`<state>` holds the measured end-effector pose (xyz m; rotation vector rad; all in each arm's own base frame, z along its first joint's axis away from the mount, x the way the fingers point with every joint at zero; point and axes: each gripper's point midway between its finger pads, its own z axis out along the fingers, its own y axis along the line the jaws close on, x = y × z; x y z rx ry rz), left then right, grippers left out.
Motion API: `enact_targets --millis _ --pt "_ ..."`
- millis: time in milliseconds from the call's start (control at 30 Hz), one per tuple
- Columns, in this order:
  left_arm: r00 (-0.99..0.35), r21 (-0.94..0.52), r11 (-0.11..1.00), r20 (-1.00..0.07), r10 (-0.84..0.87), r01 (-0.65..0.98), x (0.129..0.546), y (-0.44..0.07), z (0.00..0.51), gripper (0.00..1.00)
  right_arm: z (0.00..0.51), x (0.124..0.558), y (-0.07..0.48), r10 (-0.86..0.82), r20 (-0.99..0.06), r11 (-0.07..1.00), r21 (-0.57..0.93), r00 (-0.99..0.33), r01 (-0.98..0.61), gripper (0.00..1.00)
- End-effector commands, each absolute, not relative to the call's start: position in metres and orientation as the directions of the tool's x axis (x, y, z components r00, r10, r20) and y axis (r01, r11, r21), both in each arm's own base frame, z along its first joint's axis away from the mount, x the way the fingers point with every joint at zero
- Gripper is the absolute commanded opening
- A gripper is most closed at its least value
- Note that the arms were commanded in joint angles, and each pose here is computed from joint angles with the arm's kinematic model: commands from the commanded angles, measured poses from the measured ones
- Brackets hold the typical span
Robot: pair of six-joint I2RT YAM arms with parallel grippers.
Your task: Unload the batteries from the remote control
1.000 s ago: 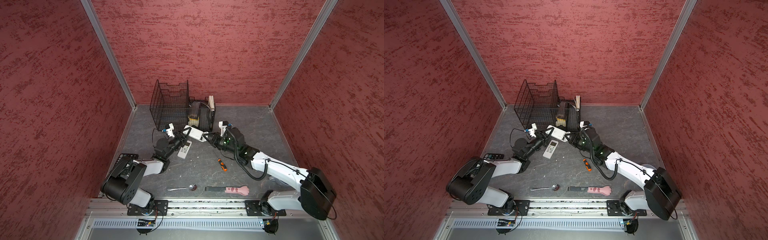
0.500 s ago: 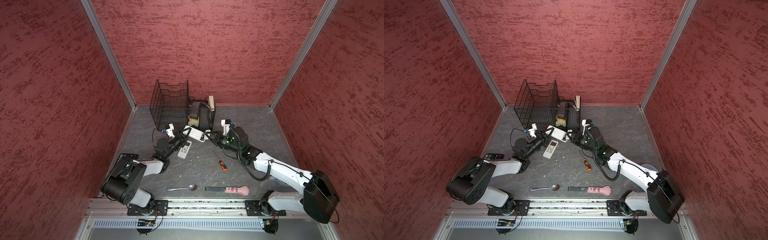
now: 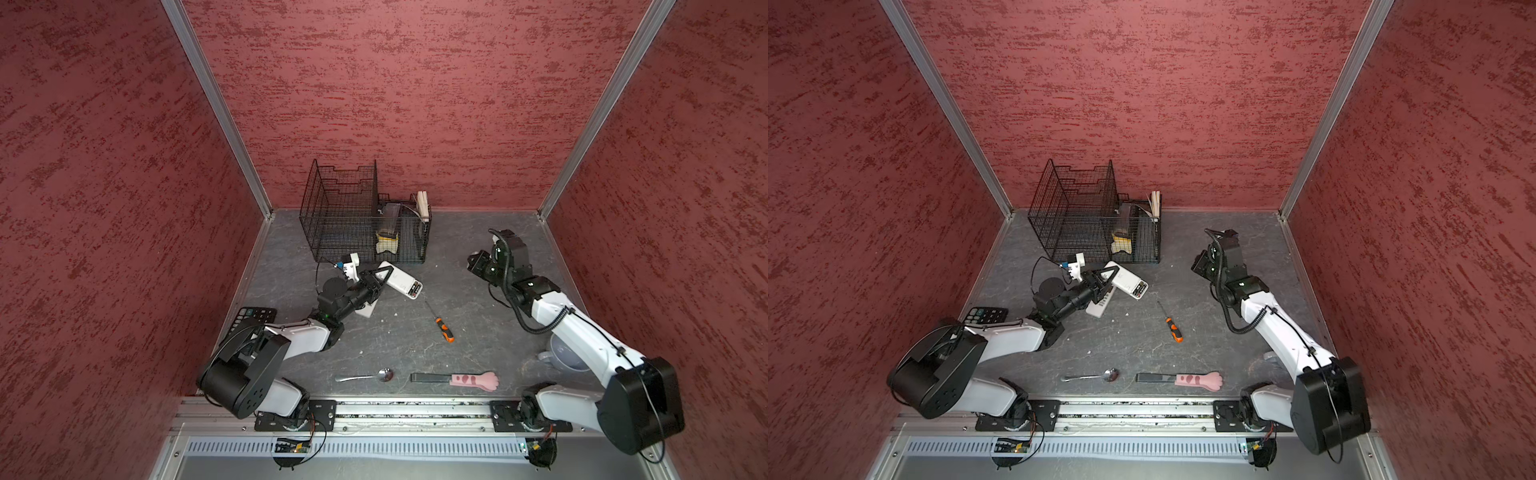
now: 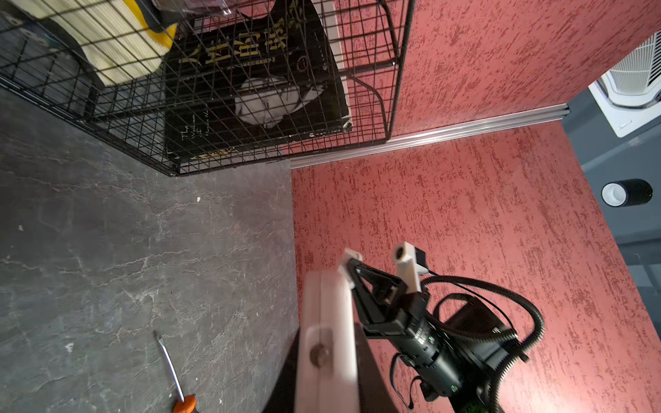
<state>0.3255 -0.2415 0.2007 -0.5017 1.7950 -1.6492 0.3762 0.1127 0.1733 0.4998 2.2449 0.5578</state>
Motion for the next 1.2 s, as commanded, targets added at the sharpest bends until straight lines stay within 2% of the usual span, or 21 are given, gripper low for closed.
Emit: enact_targets --millis 0,300,533,700,1000,1167 --pt "-0.709 -0.968 0.176 -0.251 -0.659 0.179 0.320 -0.242 0.208 0.00 0.141 0.377 0.077 0.416 -0.611 0.908 0.321 -0.673 0.270 0.00" --pt "-0.693 -0.953 0.237 -0.300 -0.655 0.188 0.308 -0.238 0.213 0.00 0.084 0.405 0.052 0.326 -0.561 0.940 0.102 -0.761 0.326 0.00" --pt "-0.685 -0.947 0.265 -0.315 -0.657 0.181 0.300 -0.232 0.210 0.00 0.058 0.415 0.045 0.271 -0.525 0.946 -0.007 -0.807 0.323 0.00" --pt "-0.687 -0.946 0.278 -0.313 -0.656 0.166 0.297 -0.229 0.206 0.00 0.044 0.419 0.047 0.256 -0.495 0.951 -0.024 -0.830 0.308 0.00" --pt "-0.682 -0.934 0.319 -0.339 -0.648 0.161 0.290 -0.222 0.207 0.00 0.026 0.422 0.052 0.253 -0.458 0.956 -0.019 -0.852 0.293 0.11" --pt "-0.687 -0.934 0.328 -0.329 -0.648 0.138 0.287 -0.220 0.199 0.00 0.021 0.424 0.059 0.253 -0.444 0.961 0.009 -0.859 0.278 0.22"
